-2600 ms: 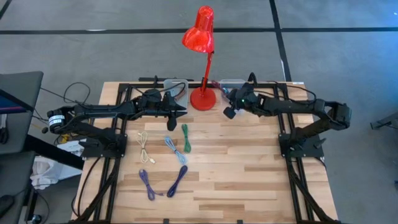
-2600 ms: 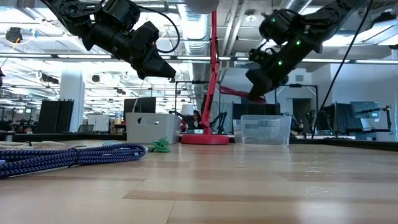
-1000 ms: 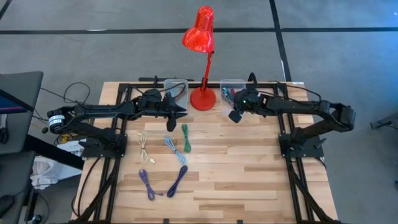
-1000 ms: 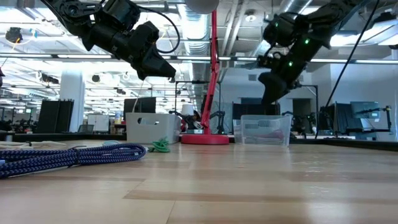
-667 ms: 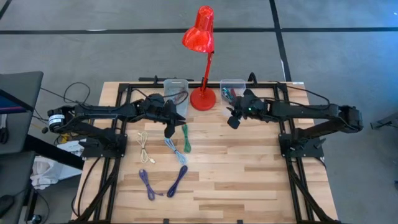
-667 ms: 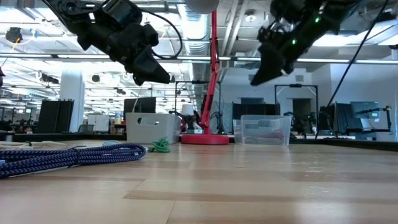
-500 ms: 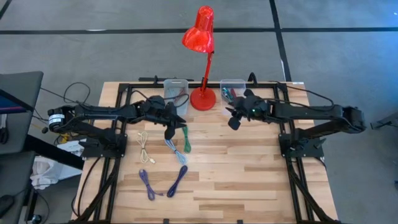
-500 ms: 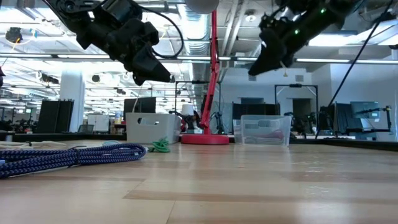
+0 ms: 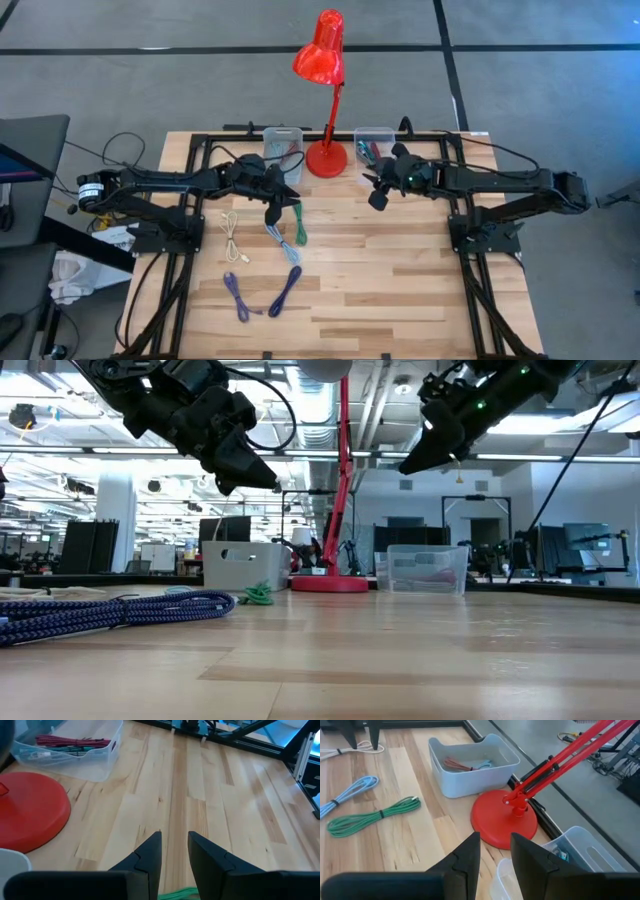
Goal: Pick & Place USB Port
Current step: Put the green charger cable into the gray bin
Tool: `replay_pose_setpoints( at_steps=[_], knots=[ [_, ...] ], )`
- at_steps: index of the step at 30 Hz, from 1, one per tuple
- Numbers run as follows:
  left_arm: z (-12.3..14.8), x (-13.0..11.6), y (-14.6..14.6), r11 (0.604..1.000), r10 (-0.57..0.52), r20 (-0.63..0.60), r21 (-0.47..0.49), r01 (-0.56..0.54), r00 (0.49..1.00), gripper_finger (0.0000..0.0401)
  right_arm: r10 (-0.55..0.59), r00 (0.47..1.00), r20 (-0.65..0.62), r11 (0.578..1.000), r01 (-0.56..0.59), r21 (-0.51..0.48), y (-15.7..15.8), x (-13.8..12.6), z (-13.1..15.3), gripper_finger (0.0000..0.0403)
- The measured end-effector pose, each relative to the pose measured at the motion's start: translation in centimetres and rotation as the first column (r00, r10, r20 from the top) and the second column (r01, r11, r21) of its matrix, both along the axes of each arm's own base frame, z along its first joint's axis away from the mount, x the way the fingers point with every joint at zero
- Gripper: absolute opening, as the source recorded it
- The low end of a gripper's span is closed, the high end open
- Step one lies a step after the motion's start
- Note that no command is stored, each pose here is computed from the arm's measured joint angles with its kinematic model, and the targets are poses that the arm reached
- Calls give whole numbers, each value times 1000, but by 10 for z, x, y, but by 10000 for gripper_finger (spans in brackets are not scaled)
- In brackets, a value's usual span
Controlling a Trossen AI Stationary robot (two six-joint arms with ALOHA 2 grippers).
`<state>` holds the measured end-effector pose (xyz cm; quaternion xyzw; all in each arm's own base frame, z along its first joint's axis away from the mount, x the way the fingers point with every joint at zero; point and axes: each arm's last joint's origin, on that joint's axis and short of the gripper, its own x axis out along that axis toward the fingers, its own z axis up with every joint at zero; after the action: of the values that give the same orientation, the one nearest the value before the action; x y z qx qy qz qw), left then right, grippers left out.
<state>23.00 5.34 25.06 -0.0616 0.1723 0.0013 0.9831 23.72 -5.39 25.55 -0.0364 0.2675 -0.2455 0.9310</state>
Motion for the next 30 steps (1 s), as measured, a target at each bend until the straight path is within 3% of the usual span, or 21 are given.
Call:
replay_pose_setpoints(
  at_steps=[6, 15, 26, 30],
  knots=[
    [2, 1, 0, 1000, 3, 21, -4, -3, 1000, 95, 10, 1000, -1, 1000, -10, 1, 2, 0, 0, 101],
    [-1, 1, -2, 973, 76, -19, -215, -79, 997, 95, 6, 1000, 21, 1000, -6, -6, 1, 1, 2, 101],
    [-20, 10, -6, 954, 228, -139, -165, -250, 964, 96, 6, 1000, 19, 1000, -6, -6, 1, 1, 2, 101],
    [-28, 12, -5, 935, 259, -189, -195, -295, 947, 112, 5, 1000, 2, 1000, -5, -3, 1, 0, 0, 101]
  ],
)
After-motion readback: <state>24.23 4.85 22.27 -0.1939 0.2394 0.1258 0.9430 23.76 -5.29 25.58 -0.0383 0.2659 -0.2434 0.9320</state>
